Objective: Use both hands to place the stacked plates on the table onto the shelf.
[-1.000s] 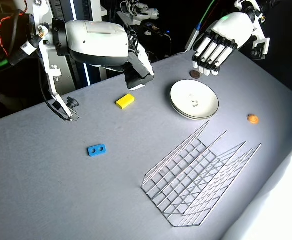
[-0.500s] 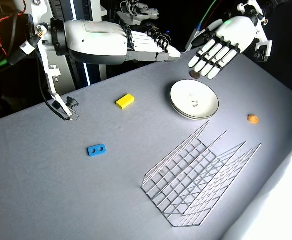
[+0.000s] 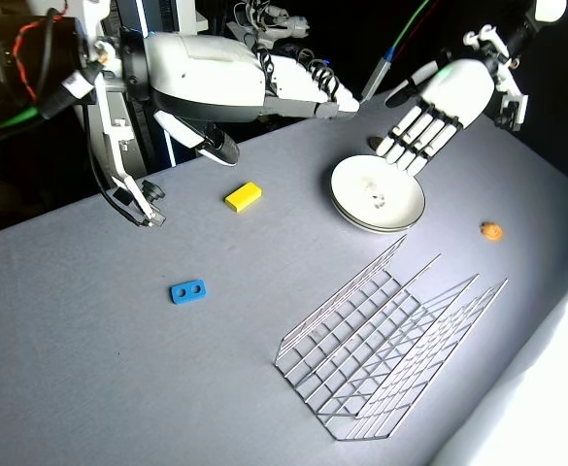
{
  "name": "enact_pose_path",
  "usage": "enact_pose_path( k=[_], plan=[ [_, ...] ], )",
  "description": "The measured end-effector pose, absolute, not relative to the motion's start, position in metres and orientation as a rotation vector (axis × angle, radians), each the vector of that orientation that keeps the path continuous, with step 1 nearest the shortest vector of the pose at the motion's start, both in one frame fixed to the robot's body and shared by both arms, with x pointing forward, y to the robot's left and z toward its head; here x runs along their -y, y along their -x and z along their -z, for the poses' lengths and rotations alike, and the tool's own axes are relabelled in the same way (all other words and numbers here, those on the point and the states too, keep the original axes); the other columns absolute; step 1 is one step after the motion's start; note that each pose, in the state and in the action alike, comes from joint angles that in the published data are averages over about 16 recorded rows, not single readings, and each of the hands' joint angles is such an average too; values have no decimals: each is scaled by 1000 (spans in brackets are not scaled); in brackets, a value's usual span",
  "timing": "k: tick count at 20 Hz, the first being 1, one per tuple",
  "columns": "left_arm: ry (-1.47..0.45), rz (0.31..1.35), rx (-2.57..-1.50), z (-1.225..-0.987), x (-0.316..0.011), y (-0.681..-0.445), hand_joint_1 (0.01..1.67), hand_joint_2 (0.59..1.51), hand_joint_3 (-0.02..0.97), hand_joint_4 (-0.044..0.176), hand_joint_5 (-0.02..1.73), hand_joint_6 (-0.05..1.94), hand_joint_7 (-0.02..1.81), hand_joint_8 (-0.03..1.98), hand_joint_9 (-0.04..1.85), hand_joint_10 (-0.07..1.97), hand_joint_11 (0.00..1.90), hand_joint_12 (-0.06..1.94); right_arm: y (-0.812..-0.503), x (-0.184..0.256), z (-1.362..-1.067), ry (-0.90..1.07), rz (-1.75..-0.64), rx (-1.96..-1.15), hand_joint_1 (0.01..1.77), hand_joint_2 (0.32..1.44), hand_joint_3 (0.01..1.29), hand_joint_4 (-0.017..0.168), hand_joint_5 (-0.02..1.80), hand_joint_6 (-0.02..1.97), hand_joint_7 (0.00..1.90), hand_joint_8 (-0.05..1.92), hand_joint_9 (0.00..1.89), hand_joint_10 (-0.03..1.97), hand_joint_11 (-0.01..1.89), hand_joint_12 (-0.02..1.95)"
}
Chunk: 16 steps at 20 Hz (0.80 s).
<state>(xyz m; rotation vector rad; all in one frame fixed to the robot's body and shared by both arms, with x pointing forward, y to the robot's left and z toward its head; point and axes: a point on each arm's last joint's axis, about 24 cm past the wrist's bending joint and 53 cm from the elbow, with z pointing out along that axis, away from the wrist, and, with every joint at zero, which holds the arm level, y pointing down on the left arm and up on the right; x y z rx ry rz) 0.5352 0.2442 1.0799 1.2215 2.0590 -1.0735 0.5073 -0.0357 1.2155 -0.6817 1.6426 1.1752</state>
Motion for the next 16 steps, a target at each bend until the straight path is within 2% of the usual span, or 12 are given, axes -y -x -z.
enact_pose_path(
  k=[3,9,11,16],
  plan=[
    [-1229,1053,-2103,-1064,-255,-533,17,1150,31,2,21,-15,18,-8,23,5,13,-14,-511,29,-1211,679,-1173,-1667,1200,943,16,1,109,20,79,15,81,15,21,580],
    [-1231,1032,-2158,-1043,-266,-530,17,1148,30,1,21,-15,18,-8,23,4,14,-14,-515,13,-1201,692,-1163,-1694,1167,994,16,1,179,20,136,15,134,22,22,807],
    [-1228,1024,-2169,-1037,-267,-531,17,1151,29,1,22,-16,19,-8,23,4,14,-14,-516,9,-1197,700,-1159,-1699,1118,1008,16,1,189,20,147,15,142,23,22,794],
    [-1219,999,-2192,-1026,-272,-537,18,1155,24,1,22,-16,19,-8,23,5,13,-15,-516,-2,-1191,726,-1150,-1700,1017,1052,16,1,159,20,124,15,110,24,22,549]
  ],
)
